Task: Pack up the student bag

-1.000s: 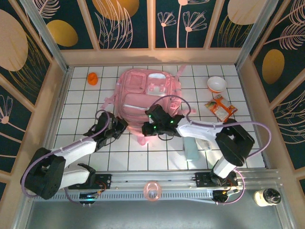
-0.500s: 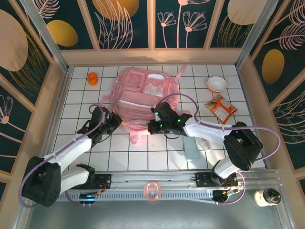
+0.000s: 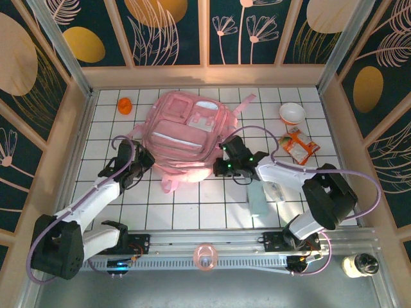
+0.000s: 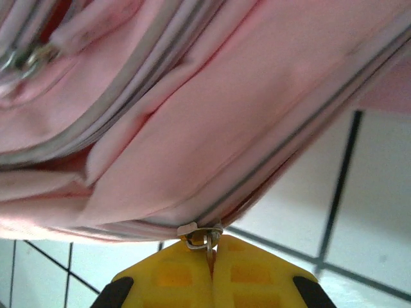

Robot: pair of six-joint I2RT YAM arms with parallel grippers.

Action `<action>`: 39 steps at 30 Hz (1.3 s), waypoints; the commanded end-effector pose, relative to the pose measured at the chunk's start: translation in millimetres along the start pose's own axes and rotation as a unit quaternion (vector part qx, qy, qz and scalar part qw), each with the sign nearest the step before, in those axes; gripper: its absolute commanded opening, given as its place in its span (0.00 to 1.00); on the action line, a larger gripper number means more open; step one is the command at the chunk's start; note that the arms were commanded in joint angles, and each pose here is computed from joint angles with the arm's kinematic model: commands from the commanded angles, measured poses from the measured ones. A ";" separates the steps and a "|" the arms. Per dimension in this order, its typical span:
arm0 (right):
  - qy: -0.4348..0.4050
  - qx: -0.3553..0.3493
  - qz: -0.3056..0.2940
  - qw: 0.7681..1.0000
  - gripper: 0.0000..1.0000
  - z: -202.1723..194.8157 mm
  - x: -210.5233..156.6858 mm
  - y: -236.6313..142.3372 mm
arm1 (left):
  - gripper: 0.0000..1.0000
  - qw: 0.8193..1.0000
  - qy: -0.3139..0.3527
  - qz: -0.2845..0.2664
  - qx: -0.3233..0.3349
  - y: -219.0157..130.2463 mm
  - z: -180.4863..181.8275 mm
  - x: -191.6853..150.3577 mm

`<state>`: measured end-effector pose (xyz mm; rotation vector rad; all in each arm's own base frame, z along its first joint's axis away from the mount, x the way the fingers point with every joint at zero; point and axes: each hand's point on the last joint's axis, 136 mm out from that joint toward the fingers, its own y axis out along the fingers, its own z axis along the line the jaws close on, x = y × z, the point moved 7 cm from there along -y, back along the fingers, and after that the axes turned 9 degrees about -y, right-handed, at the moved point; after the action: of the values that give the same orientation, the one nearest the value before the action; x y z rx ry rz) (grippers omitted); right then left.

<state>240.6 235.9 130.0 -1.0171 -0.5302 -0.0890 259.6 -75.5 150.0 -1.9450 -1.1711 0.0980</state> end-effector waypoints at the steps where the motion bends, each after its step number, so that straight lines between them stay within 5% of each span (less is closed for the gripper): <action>1: 0.000 -0.063 0.003 0.998 0.00 -36.6 -1.4 -10.3 | 0.00 0.997 0.006 -0.069 0.023 -8.0 6.8 18.9; 12: 0.019 -0.102 -0.050 0.993 0.00 -114.9 42.4 -14.8 | 0.00 0.999 0.026 -0.044 0.009 -17.6 -0.3 15.9; 18: -0.001 -0.079 -0.048 0.996 0.00 -116.2 59.8 -6.0 | 0.00 0.999 0.039 -0.029 -0.001 -22.0 -2.9 13.1; 19: -0.008 -0.064 -0.048 0.997 0.00 -108.1 60.1 -5.6 | 0.03 0.998 0.049 -0.028 -0.011 -23.8 -6.6 13.6; 23: -0.040 -0.024 -0.045 0.998 0.00 -67.9 56.6 -8.2 | 0.49 0.990 0.125 -0.022 -0.067 -33.0 -25.8 14.3; 27: -0.058 -0.005 -0.037 0.998 0.00 -35.3 50.8 -12.0 | 0.64 0.969 0.214 -0.023 -0.122 -44.5 -43.2 13.9; 31: -0.075 0.019 -0.033 0.996 0.00 -7.2 44.1 -13.3 | 0.62 0.909 0.350 0.005 -0.226 -57.0 -65.0 -4.2; 37: -0.082 0.031 -0.037 0.996 0.00 3.9 44.4 -17.3 | 0.72 0.744 0.591 0.015 -0.312 -63.2 -78.3 -52.7; 39: -0.082 0.037 -0.041 0.995 0.00 6.0 45.9 -18.9 | 0.74 0.714 0.623 0.031 -0.318 -55.8 -78.9 -62.0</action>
<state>266.4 232.3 136.9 -0.9977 -0.6667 0.0039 225.5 -144.8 217.5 -2.0172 -0.3693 -1.2223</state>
